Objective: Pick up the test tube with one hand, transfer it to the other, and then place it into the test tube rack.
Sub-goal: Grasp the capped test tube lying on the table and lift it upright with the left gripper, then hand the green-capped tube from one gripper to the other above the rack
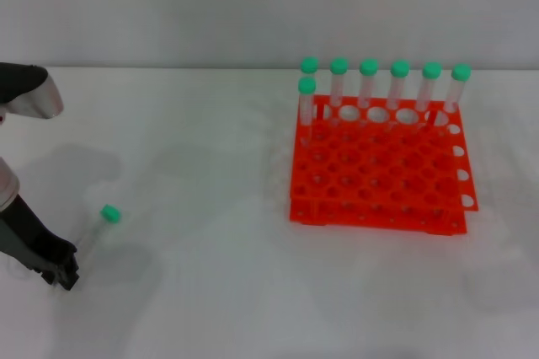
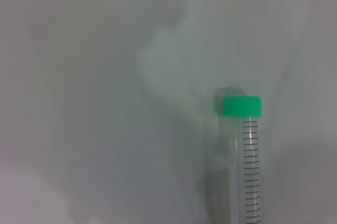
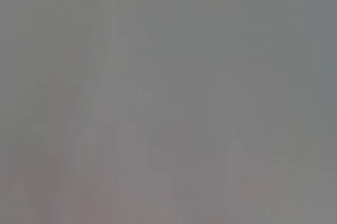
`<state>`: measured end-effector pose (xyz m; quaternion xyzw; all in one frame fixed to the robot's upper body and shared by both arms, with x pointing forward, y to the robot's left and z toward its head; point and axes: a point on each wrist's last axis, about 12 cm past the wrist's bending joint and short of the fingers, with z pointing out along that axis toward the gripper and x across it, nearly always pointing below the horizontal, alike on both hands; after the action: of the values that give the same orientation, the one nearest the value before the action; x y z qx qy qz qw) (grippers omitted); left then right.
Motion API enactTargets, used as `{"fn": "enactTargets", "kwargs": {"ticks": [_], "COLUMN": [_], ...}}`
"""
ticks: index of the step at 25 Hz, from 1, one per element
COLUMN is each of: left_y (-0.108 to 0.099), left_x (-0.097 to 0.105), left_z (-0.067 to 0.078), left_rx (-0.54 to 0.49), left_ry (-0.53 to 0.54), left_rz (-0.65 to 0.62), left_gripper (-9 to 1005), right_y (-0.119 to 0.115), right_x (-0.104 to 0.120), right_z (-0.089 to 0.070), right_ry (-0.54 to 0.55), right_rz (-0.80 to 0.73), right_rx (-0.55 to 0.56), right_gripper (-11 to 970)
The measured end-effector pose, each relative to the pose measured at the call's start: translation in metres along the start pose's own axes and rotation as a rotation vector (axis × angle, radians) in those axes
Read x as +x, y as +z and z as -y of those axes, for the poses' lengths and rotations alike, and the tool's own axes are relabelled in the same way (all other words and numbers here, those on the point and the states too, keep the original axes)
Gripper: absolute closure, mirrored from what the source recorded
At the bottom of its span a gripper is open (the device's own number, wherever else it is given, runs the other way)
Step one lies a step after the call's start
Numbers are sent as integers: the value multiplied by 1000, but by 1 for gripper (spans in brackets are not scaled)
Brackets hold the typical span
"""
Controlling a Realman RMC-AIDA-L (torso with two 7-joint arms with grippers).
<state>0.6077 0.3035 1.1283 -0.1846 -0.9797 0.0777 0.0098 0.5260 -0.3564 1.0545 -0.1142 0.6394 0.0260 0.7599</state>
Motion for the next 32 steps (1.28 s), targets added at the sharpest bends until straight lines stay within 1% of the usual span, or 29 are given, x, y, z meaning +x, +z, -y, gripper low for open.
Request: {"fn": "enactTargets", "kwargs": {"ticks": [5,11,17,20,24,27,30,32], "left_y": [-2,-7,-23,-34,-47,-48,-45,-43], "left_x": [-4,-8,-19,-25,-33,-36,-37,-36], "left_z": [4,7,5,3,3,5,5,4], "left_rx": [0,1,-9,-4,23,52,97,129], "left_ry": [8,18,22,22,57,102,145,176], "left_rz": [-3,4,58,127,262,346,459,564], "left_gripper": [764,770,775,778,779,779,779,778], "right_y": [0,2,3,3,0,-1,-2,-1], "right_x": [0,-1,-1,-1,0,0,0,-1], "right_z": [0,-1,-1,-1,-1,0,1,2], "right_ry": [0,0,1,2,3,4,14,25], "right_rz": [1,3,4,4,3,2,1,5], "right_rx": [-1,-5,-7,-8,-8,-6,-6,-13], "right_gripper": [231,232,234,235,236,236,237,238]}}
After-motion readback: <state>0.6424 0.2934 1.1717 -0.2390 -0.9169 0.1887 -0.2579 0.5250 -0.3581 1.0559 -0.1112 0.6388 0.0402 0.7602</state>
